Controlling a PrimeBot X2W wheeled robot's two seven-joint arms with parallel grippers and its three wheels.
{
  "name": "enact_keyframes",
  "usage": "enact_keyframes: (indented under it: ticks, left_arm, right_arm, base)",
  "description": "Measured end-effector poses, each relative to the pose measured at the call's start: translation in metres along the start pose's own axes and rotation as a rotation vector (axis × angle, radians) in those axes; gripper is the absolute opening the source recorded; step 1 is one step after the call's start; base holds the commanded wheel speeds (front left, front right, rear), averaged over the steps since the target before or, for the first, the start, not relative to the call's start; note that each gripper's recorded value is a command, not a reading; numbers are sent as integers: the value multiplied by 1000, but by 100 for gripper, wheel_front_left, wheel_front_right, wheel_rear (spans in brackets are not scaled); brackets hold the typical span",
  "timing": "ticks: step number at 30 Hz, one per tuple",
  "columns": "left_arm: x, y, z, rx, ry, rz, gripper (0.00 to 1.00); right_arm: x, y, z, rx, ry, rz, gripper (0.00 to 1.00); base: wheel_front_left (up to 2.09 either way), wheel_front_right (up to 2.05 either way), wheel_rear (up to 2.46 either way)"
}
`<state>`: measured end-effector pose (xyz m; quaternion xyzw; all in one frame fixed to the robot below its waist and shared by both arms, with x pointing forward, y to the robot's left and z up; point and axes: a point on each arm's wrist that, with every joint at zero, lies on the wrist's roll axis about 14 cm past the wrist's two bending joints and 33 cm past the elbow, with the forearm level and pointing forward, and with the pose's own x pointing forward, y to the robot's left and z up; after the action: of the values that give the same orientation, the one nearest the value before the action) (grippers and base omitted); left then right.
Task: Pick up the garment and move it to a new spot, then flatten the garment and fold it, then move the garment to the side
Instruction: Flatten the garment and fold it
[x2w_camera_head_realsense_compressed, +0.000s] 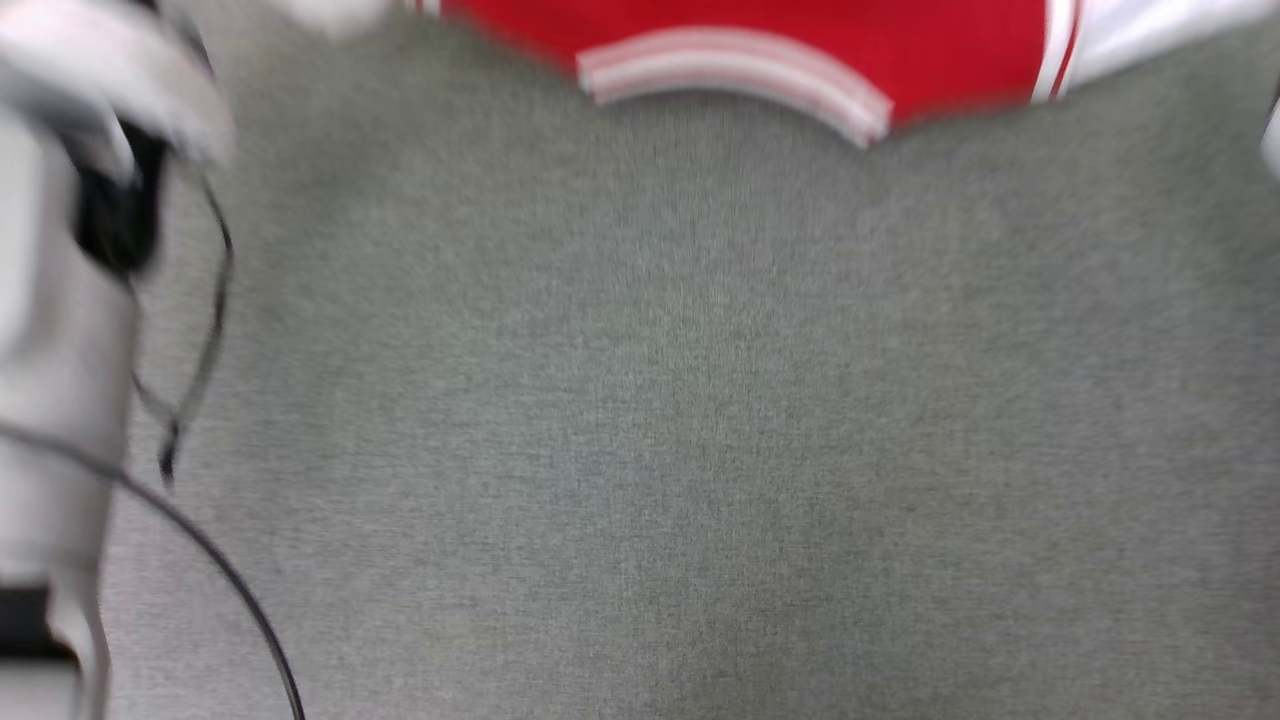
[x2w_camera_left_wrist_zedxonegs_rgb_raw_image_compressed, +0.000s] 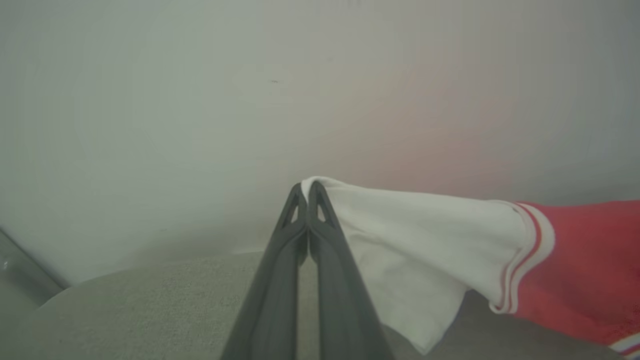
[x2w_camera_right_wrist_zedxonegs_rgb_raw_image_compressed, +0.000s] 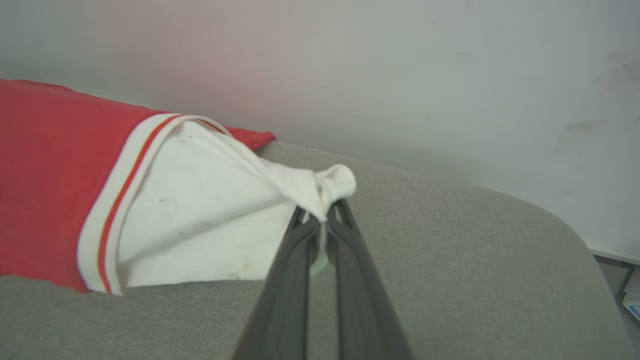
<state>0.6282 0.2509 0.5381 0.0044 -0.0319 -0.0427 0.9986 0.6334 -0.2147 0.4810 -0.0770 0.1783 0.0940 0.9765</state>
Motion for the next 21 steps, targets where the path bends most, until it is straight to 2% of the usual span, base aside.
enact_keyframes:
  ticks: [8,12,21]
  left_arm:
    - [-100,3,-56,-4,222,-1,0]
    - [-145,12,-67,57,305,-14,0]
    - [-227,-3,-91,44,452,-67,0]
  right_arm:
    - [-69,10,-59,43,190,33,0]
    - [-102,8,-71,78,211,25,0]
    - [-169,4,-96,152,242,14,0]
  base:
    - [0,0,0]
    - [0,0,0]
    - [0,0,0]
